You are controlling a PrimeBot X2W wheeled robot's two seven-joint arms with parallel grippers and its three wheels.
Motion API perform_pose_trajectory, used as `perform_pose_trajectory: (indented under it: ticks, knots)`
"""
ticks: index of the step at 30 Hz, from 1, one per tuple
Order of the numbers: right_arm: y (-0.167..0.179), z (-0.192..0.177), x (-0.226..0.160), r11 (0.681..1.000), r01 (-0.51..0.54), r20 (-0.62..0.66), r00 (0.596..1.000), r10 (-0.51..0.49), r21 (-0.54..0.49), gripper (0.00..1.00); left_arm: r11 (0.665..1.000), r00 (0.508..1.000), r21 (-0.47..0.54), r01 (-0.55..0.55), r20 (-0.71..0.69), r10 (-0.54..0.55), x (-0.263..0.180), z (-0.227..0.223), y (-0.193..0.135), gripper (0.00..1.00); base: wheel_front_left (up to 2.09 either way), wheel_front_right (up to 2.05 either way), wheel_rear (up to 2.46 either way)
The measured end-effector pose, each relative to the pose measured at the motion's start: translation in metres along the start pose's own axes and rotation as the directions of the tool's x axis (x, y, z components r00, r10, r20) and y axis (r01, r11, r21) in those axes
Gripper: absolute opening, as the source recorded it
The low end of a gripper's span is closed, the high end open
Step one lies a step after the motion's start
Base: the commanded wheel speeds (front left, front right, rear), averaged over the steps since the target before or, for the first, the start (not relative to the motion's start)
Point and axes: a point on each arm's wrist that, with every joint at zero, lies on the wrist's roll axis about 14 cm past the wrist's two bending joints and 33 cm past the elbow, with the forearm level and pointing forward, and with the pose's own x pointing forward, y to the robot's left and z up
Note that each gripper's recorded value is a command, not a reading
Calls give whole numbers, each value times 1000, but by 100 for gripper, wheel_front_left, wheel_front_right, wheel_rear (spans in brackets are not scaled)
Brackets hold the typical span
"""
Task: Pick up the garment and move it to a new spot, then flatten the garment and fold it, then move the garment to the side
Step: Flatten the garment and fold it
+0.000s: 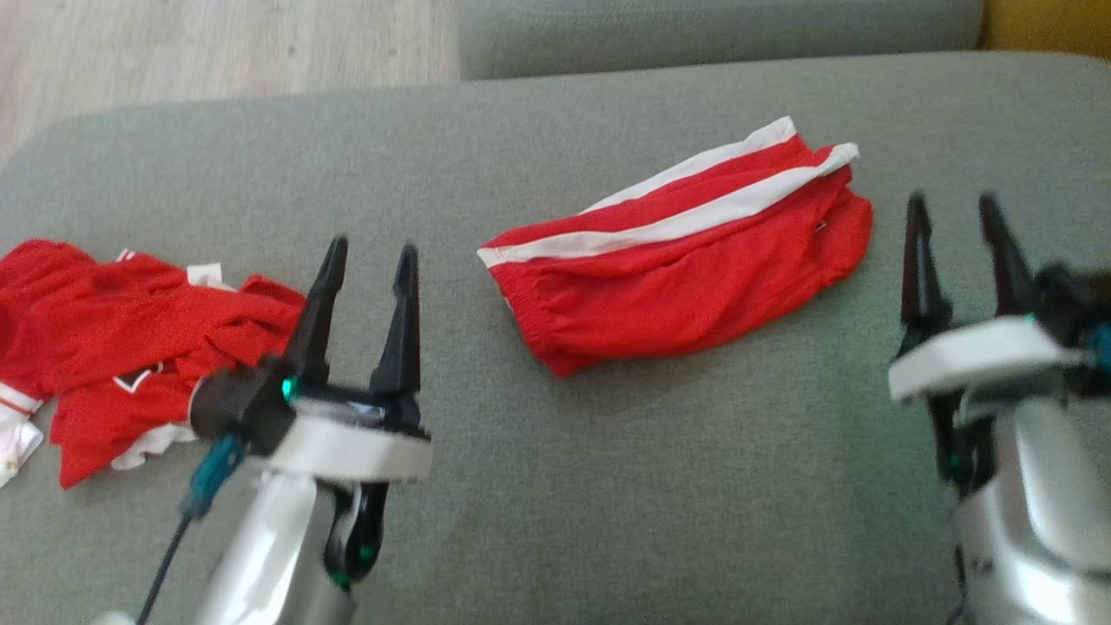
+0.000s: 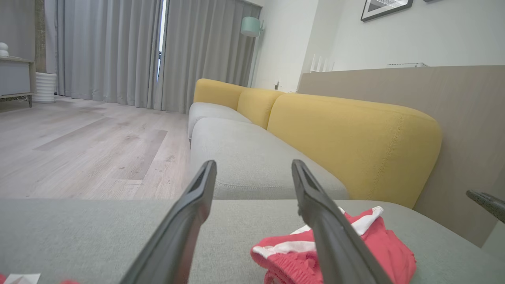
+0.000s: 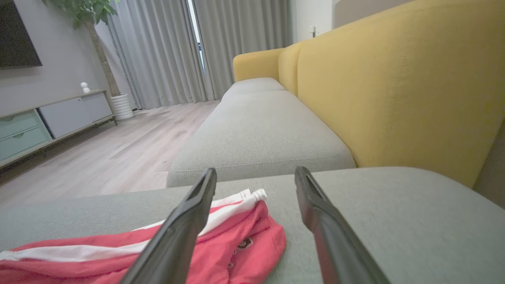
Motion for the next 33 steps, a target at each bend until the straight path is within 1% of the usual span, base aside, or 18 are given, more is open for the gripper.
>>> perform_pose_trajectory:
  ticks: [4,7,9,11,14,18,20,24,27,29,33]
  knots:
    - [-6,-12,-34,997,48,-11,999,-48,62,100,999,1000,-12,-29,-3,29,-20,-3,-1,100,0,0,0]
    - [-13,-23,-55,995,76,-31,997,-74,69,100,999,999,-8,-41,-21,41,-32,-10,-2,100,0,0,0]
    - [-15,-30,-66,989,94,-46,995,-89,116,100,999,998,-13,-50,-37,49,-39,-15,-3,100,0,0,0]
    - [-15,-37,-74,984,104,-63,993,-95,144,100,998,997,-26,-61,-54,60,-46,-22,-3,100,0,0,0]
    - [-14,-41,-74,983,106,-69,993,-96,153,100,997,995,-33,-72,-76,70,-51,-29,-2,100,0,0,0]
    - [-13,-50,-67,982,106,-100,991,-91,156,100,997,993,-26,-75,-91,72,-51,-35,1,100,0,0,0]
    - [-13,-54,-57,978,114,-121,988,-93,177,100,996,992,-26,-82,-98,79,-50,-37,4,100,0,0,0]
    - [-7,-58,-25,972,105,-157,985,-73,208,100,996,991,-27,-85,-110,82,-43,-42,10,100,0,0,0]
    - [-7,-62,1,968,118,-191,979,-76,222,100,996,990,-26,-85,-118,82,-39,-46,12,100,0,0,0]
    - [-11,-69,17,958,148,-227,970,-92,244,100,995,989,-37,-89,-123,84,-39,-48,14,100,0,0,0]
    - [-7,-90,41,956,172,-313,945,-93,238,100,993,985,-45,-109,-140,102,-39,-53,21,100,0,0,0]
